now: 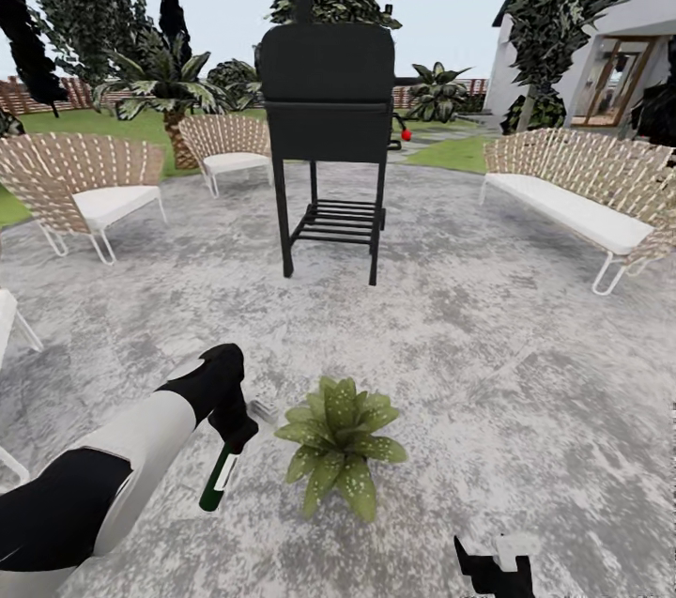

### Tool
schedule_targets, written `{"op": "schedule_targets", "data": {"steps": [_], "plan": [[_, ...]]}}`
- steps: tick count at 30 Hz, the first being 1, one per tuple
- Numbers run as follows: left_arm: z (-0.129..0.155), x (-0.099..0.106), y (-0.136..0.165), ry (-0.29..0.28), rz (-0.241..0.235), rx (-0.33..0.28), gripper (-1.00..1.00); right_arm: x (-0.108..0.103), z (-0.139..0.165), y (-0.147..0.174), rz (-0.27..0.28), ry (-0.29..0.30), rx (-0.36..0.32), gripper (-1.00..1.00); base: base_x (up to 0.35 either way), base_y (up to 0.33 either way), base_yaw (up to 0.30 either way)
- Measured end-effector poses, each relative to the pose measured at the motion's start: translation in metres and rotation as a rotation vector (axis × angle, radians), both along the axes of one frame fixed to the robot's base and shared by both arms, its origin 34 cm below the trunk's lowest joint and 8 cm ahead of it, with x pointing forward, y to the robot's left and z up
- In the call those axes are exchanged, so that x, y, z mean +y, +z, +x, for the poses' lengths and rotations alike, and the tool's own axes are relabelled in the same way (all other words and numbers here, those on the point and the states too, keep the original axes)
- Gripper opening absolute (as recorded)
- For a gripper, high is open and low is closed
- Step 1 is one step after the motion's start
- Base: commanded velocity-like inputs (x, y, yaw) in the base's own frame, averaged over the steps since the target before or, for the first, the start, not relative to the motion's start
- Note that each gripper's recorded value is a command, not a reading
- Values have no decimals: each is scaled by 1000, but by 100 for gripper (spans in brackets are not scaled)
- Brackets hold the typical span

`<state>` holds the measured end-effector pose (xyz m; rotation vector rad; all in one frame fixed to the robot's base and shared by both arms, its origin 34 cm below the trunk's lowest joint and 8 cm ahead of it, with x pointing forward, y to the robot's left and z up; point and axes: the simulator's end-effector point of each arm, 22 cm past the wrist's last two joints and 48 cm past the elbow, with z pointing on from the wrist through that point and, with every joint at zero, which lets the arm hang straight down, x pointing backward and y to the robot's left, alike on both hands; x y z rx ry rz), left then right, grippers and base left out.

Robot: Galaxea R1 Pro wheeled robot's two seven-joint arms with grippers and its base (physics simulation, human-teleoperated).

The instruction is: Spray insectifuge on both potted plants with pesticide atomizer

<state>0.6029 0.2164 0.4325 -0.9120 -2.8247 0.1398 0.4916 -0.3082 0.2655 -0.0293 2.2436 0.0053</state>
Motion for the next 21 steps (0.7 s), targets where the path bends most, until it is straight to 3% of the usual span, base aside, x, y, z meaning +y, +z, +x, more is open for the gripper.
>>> {"op": "schedule_targets", "data": {"steps": [13, 21], "plan": [[-4, -1, -4, -3, -1, 8, -100, -2, 0, 0, -2, -2, 0, 100, 91, 317, -282], [-7, -5, -6, -18, 3, 12, -100, -2, 0, 0, -2, -2, 0, 100, 60, 69, -282]]}}
